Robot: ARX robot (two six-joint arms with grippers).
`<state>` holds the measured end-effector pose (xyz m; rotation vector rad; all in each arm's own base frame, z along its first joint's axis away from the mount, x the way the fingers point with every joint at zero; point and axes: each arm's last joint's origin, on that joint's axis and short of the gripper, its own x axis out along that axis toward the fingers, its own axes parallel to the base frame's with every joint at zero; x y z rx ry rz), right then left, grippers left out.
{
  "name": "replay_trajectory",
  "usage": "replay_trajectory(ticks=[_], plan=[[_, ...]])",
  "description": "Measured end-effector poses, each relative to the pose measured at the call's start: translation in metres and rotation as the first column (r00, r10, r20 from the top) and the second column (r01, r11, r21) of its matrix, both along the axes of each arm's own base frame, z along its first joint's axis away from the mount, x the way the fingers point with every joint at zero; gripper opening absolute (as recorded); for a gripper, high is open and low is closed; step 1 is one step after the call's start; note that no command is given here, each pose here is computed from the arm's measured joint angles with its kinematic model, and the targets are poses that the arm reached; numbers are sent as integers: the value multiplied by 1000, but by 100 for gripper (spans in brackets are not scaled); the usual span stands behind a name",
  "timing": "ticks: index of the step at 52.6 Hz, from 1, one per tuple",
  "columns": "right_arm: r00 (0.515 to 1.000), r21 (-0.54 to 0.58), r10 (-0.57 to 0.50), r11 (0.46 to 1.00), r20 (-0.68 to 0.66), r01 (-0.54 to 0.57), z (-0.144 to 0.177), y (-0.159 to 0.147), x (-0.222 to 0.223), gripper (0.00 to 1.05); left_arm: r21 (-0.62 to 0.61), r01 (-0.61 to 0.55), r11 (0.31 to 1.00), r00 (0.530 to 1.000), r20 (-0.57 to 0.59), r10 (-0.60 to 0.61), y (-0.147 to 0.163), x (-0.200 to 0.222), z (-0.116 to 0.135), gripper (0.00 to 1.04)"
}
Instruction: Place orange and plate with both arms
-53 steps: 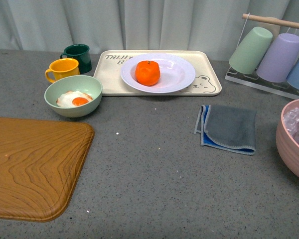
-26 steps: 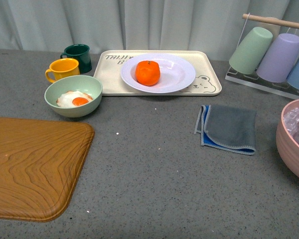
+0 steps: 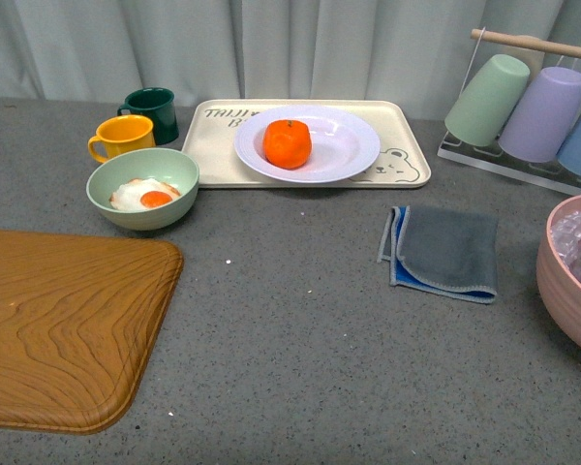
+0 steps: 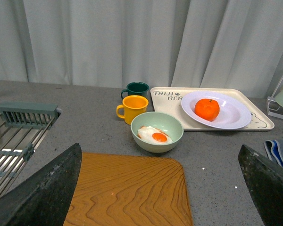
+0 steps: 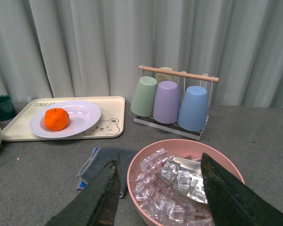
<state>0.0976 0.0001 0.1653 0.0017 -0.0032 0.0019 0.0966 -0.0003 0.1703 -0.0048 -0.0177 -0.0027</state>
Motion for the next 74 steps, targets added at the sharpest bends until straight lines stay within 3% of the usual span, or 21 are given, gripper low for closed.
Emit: replay_trajectory(ticks=[15, 74], plan=[[1000, 1, 0, 1000, 0, 0, 0, 0, 0, 97, 0, 0, 1000, 1000, 0, 0, 0, 0, 0, 98], [1000, 1, 0, 1000, 0, 0, 0, 0, 0, 95, 0, 0, 1000, 1000, 0, 0, 0, 0, 0, 98]])
